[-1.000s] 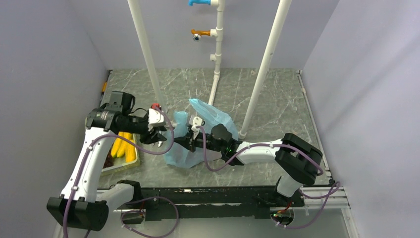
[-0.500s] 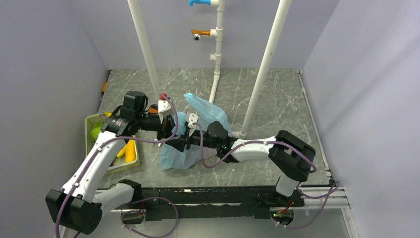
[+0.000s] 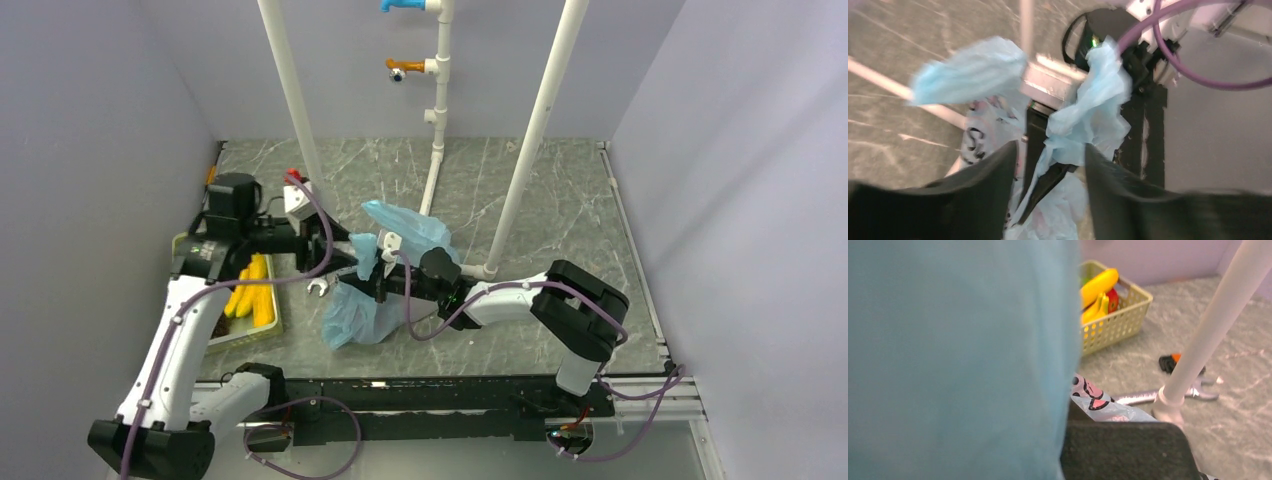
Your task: Place the fake fruits into the plastic bag and tie a complex knot
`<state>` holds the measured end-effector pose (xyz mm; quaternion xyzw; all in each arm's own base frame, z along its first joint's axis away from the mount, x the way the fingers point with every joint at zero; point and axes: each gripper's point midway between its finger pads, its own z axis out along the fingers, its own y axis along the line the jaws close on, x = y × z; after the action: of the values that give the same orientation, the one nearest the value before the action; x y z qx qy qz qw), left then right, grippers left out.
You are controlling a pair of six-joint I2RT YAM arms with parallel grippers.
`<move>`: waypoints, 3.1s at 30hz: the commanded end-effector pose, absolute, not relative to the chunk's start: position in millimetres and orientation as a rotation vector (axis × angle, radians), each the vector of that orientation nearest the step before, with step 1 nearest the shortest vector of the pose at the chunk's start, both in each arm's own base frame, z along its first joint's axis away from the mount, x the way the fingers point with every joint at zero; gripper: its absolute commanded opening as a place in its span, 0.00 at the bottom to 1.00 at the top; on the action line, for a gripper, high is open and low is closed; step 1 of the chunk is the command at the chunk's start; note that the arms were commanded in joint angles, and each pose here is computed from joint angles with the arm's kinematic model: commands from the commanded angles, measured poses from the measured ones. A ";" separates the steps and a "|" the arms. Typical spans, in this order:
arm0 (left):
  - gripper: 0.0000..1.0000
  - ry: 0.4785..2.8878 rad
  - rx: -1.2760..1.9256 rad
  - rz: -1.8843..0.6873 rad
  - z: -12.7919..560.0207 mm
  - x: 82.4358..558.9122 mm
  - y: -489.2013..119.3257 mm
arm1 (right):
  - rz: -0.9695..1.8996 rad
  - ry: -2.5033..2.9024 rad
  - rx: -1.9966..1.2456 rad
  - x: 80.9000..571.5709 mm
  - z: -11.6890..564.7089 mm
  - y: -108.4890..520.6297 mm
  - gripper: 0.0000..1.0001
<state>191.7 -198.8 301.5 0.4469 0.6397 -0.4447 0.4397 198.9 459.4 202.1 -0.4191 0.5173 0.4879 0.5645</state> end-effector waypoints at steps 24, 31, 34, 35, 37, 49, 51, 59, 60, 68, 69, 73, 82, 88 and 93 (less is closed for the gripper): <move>0.51 1.374 1.314 -1.017 279.8 202.1 -201.1 | 1.132 1.193 -1.026 200.0 203.2 462.9 0.06; 0.35 1.356 1.400 -1.072 267.6 193.7 -207.3 | 1.132 1.176 -1.026 201.1 207.5 465.9 0.06; 0.57 1.355 1.412 -1.063 262.1 193.1 -211.5 | 1.127 1.178 -1.030 202.2 205.5 466.5 0.07; 0.57 1.361 1.406 -1.064 260.1 194.0 -212.4 | 1.123 1.174 -1.028 202.7 206.5 466.4 0.07; 0.43 1.380 1.402 -1.072 255.3 195.8 -213.3 | 1.118 1.172 -1.028 203.4 208.1 465.8 0.07; 0.00 1.406 1.461 -1.009 253.0 200.8 -184.0 | 1.046 1.174 -1.153 195.7 236.2 431.3 0.76; 0.00 1.404 1.487 -0.997 249.7 199.5 -181.1 | 1.061 1.149 -1.223 184.4 247.6 424.5 0.77; 0.00 1.349 1.532 -0.971 253.3 197.6 -180.3 | 1.016 1.136 -1.337 163.2 311.5 382.7 0.97; 0.00 1.342 1.537 -0.966 254.0 197.8 -180.3 | 0.992 1.174 -1.332 171.7 314.1 377.7 0.99; 0.00 1.320 1.552 -0.941 258.6 201.6 -180.8 | 0.770 1.543 -1.360 263.8 279.9 337.7 1.00; 0.00 1.319 1.550 -0.941 259.6 201.7 -181.0 | 0.766 1.575 -1.368 268.1 273.7 334.5 1.00; 0.00 1.318 1.547 -0.944 260.1 203.6 -182.8 | 0.806 1.656 -1.419 277.5 252.8 335.6 1.00; 0.00 1.324 1.562 -0.927 259.7 204.7 -182.5 | 0.857 1.735 -1.465 299.7 217.4 347.9 1.00; 0.00 1.334 1.545 -0.910 265.4 213.9 -183.5 | 0.809 1.733 -1.450 302.1 207.1 338.7 0.35; 0.00 1.314 1.657 -0.846 265.5 222.9 -188.9 | 1.020 1.712 -1.326 257.6 240.9 330.2 0.00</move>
<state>214.0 -181.4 255.2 0.6225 0.5515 -0.3653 0.4183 285.1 332.4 186.1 -0.5451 0.6970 0.3362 0.3226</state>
